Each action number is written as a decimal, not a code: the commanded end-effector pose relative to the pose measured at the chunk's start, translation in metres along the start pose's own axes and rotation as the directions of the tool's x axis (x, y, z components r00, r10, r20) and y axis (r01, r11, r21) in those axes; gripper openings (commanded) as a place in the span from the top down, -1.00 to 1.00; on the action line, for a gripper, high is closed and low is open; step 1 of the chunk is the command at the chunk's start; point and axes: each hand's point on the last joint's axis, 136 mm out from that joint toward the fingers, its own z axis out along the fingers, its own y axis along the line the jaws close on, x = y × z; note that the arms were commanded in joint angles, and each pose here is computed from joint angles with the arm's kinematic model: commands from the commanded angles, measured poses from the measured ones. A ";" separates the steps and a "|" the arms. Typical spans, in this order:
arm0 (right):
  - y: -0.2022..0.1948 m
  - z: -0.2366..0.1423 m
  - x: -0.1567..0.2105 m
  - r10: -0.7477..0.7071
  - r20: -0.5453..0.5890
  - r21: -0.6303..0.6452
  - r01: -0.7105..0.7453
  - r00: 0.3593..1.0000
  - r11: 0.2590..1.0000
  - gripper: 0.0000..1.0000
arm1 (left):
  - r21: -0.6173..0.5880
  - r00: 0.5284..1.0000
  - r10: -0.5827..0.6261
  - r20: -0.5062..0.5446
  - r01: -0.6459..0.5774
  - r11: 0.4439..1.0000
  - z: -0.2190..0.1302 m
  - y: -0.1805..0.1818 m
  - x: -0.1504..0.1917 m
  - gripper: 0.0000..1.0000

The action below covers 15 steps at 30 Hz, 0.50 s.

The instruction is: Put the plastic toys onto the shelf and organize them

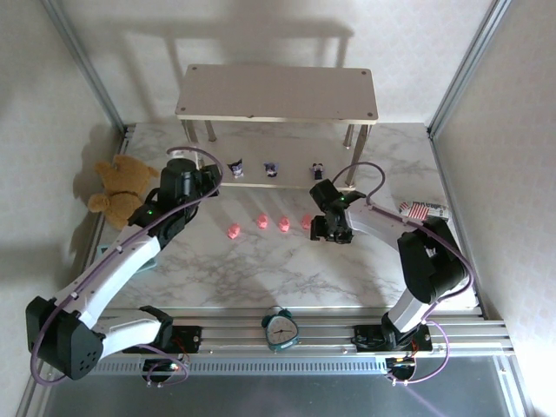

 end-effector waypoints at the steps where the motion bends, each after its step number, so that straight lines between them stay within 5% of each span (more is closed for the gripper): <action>1: 0.000 0.001 -0.011 0.021 0.025 0.033 -0.022 0.999 0.999 -0.29 | -0.006 1.000 0.009 0.004 -0.009 1.000 -0.010 0.010 -0.002 0.23; 15: 0.005 0.020 -0.016 0.002 0.014 0.047 -0.002 1.000 0.999 0.04 | -0.042 1.000 0.002 0.004 -0.001 0.999 -0.016 0.029 -0.001 0.22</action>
